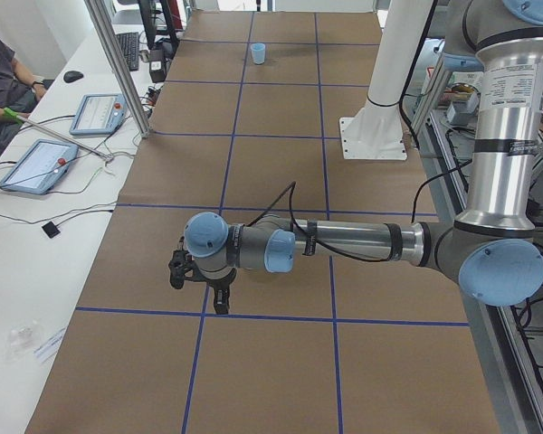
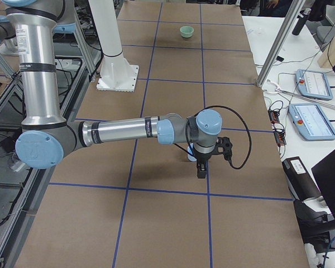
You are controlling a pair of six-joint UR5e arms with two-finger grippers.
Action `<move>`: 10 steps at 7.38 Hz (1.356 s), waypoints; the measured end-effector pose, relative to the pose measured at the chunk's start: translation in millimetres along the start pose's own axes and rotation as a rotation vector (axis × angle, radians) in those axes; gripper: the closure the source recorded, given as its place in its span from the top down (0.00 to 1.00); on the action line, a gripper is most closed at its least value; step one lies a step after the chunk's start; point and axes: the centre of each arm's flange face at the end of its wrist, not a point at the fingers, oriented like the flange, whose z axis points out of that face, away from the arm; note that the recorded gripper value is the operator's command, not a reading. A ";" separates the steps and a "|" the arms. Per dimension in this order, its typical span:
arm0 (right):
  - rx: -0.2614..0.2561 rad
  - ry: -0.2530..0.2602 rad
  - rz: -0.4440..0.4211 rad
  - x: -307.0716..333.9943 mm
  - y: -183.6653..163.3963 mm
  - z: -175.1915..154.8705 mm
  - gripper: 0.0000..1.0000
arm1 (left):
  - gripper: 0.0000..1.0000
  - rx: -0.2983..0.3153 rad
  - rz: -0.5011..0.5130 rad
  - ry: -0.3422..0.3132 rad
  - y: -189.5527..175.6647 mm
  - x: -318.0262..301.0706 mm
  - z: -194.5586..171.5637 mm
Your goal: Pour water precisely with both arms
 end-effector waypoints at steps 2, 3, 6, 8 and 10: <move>-0.001 0.004 0.001 1.3 -0.8 1.1 1.00 | 1.00 -0.002 -0.004 0.002 0.4 -1.1 1.0; -0.003 0.005 0.002 2.1 -0.8 1.8 1.00 | 1.00 -0.004 -0.009 0.005 1.2 -1.2 1.2; -0.001 0.005 0.000 1.5 -1.0 1.2 1.00 | 1.00 -0.001 -0.013 0.005 0.7 1.4 -0.8; 0.003 0.005 -0.003 -0.3 -1.3 -0.7 1.00 | 1.00 0.003 -0.010 -0.017 9.1 -3.7 -0.6; 0.007 0.004 -0.007 -1.8 -2.3 -2.2 1.00 | 1.00 0.023 0.007 -0.068 32.4 -4.8 -7.9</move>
